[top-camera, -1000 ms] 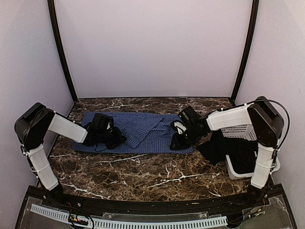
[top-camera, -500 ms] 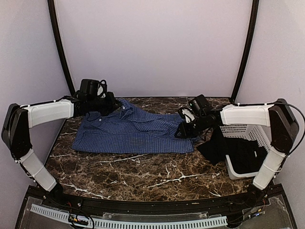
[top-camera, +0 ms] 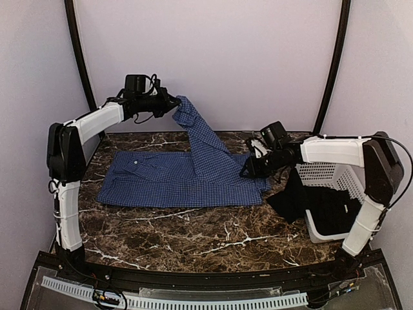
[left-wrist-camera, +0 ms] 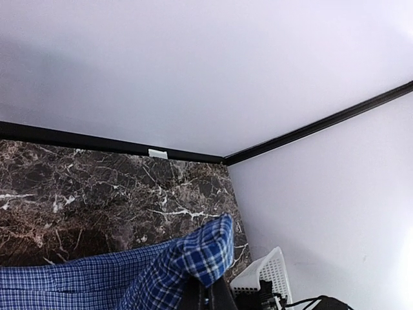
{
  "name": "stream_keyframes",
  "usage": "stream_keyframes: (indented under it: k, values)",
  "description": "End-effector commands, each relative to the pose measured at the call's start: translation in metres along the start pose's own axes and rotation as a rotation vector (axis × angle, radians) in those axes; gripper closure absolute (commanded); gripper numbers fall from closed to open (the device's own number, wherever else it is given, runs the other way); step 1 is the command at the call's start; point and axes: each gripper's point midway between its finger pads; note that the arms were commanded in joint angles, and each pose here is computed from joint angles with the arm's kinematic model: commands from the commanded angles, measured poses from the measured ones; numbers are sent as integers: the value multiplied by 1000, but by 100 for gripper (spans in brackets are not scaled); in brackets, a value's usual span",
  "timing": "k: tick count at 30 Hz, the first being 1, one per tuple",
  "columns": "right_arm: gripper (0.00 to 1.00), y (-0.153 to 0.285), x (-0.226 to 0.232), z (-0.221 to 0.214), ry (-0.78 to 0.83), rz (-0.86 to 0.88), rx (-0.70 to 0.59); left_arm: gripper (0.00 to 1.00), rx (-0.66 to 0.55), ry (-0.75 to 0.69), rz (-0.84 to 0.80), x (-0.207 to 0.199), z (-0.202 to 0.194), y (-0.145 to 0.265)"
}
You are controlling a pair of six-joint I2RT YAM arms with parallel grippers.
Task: Fold and stack the mixed laundry pile
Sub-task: Adjust the rectangle-folded shirt at the center of the board.
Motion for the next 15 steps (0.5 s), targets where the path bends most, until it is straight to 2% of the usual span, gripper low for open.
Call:
stream_keyframes:
  k: [1, 8, 15]
  values:
    - [68, -11, 1, 17, 5, 15, -31, 100, 2, 105, -83, 4, 15, -15]
    - [72, -33, 6, 26, -10, 52, -20, 100, 30, 188, -127, 11, 7, -22]
    - [73, -57, -10, 14, -28, 24, 28, 100, 149, 313, -76, 21, -45, 6]
Point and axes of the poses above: each gripper's point midway between its finger pads, its own y axis back along the fingers, its own x axis along the line the jaws close on, z = x × y, and after that the axes turned 12 degrees about -y, right-handed
